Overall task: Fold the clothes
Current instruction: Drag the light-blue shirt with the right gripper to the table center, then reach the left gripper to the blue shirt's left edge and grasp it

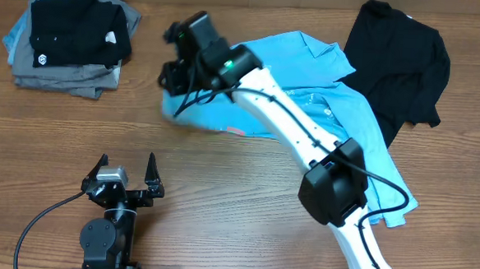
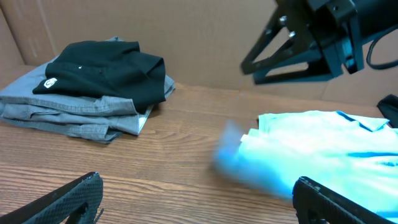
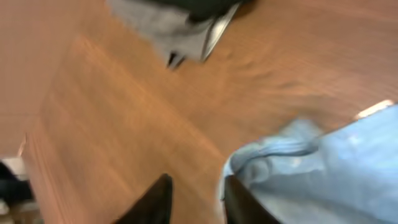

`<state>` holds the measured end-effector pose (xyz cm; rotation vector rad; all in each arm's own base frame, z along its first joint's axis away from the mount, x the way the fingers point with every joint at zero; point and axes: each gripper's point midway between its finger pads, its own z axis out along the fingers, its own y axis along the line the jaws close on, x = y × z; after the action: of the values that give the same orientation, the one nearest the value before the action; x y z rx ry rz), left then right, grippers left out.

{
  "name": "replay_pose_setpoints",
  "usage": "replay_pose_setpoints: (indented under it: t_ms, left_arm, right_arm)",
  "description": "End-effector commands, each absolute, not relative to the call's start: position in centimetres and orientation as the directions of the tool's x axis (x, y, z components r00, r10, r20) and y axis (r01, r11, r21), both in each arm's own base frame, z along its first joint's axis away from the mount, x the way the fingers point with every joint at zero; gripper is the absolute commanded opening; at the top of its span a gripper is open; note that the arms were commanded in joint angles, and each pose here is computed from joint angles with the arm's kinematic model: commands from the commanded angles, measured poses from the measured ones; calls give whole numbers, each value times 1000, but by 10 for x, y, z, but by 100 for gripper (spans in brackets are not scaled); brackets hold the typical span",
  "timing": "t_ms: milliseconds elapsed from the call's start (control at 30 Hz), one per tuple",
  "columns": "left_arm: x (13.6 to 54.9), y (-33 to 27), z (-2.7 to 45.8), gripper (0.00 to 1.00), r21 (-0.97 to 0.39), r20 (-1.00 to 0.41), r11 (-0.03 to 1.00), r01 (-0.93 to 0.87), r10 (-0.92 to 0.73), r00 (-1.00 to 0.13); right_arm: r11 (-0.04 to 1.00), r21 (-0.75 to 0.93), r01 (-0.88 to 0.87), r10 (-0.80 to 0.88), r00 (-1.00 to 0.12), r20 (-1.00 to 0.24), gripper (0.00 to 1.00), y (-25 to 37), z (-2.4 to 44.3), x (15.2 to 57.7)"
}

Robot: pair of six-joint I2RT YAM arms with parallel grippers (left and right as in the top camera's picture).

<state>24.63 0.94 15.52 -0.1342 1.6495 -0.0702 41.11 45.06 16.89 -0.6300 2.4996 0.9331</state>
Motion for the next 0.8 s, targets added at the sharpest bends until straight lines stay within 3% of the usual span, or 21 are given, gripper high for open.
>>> replay_pose_setpoints:
  t_ms: [0, 67, 233, 467, 667, 700, 767]
  left_arm:
    - [246, 9, 154, 100, -111, -990, 993, -44, -114, -79]
    - [246, 9, 154, 100, -111, -990, 993, -43, -114, -79]
    - [246, 9, 154, 100, -111, -990, 993, -44, -114, -79]
    - [246, 9, 154, 100, -111, -990, 993, -44, -114, -79]
    - [246, 9, 154, 100, -111, -990, 993, -44, -114, -79]
    - [246, 9, 154, 100, -111, -990, 993, -43, -114, -79]
    - [246, 9, 154, 100, -111, -990, 993, -44, -115, -79]
  right_arm:
    - [668, 480, -568, -259, -783, -566, 52, 445, 204, 412]
    - [774, 399, -491, -198, -787, -584, 66, 403, 216, 439]
    - [955, 217, -203, -29, -790, -613, 85, 261, 248, 492]
    - [969, 163, 185, 242, -835, -494, 100, 62, 216, 526]
    - [894, 334, 298, 410, -845, -344, 100, -8, 164, 531]
    - [882, 356, 310, 426, -847, -319, 97, -14, 153, 532]
    - [861, 386, 331, 450, -850, -275, 83, -23, 130, 533]
